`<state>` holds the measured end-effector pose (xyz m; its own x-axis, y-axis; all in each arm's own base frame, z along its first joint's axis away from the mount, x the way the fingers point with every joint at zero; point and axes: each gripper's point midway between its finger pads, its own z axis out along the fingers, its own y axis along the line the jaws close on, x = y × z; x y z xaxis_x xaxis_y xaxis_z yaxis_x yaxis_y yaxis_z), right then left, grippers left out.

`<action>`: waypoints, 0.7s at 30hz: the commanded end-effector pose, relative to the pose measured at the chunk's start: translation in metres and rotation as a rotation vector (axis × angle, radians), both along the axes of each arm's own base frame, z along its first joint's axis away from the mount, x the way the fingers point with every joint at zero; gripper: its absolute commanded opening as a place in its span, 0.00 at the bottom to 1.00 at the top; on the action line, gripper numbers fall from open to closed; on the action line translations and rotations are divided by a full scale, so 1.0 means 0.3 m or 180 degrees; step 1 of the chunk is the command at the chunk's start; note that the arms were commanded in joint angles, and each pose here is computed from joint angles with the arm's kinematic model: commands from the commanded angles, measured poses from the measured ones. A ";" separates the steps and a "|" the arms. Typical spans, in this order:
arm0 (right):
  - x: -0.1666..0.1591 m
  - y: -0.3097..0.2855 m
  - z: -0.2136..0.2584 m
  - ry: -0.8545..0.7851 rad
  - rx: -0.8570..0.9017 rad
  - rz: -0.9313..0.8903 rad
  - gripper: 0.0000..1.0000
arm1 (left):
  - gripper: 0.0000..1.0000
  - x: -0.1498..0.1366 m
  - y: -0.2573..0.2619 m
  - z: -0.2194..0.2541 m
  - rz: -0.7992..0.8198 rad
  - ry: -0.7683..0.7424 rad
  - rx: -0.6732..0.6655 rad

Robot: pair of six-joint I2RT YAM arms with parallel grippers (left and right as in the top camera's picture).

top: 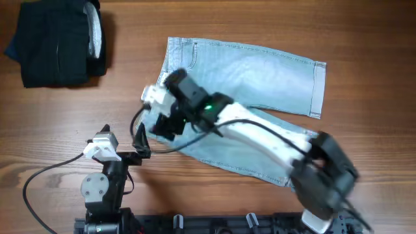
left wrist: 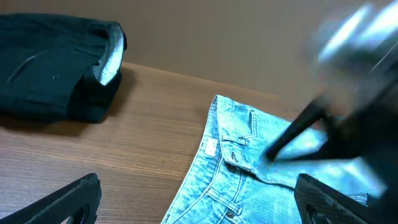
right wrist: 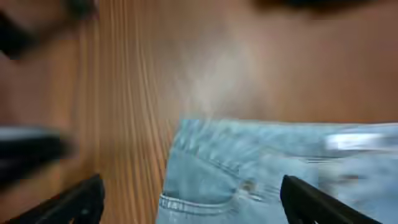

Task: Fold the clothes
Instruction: 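Drag the shorts with the right gripper toward the table center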

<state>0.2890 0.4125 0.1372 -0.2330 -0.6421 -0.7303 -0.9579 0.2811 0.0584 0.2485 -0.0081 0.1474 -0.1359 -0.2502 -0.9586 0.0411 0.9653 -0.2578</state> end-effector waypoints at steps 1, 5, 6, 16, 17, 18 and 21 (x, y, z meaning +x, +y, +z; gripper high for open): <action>0.059 -0.151 0.288 -0.0127 0.0250 -0.0796 0.99 | 1.00 -0.002 -0.011 -0.005 -0.0058 0.0009 -0.0034; 0.079 -0.489 0.347 0.0333 -0.0009 -0.1914 0.99 | 1.00 -0.002 -0.011 -0.005 -0.0058 0.0009 -0.0034; 0.080 -0.574 0.343 0.0476 -0.0075 -0.2154 0.98 | 1.00 -0.002 -0.011 -0.005 -0.0058 0.0009 -0.0034; 0.197 -1.320 0.102 0.0984 -0.0427 -0.4676 0.40 | 1.00 -0.002 -0.011 -0.005 -0.0058 0.0009 -0.0034; 0.234 -1.376 0.054 0.1024 -0.0460 -0.4852 0.05 | 1.00 -0.002 -0.011 -0.005 -0.0058 0.0009 -0.0034; 0.247 -1.402 0.021 0.1088 -0.0501 -0.4918 0.04 | 1.00 -0.002 -0.011 -0.005 -0.0058 0.0009 -0.0034; 0.257 -1.500 -0.152 0.1445 -0.0828 -0.5160 0.04 | 1.00 -0.002 -0.011 -0.005 -0.0058 0.0009 -0.0034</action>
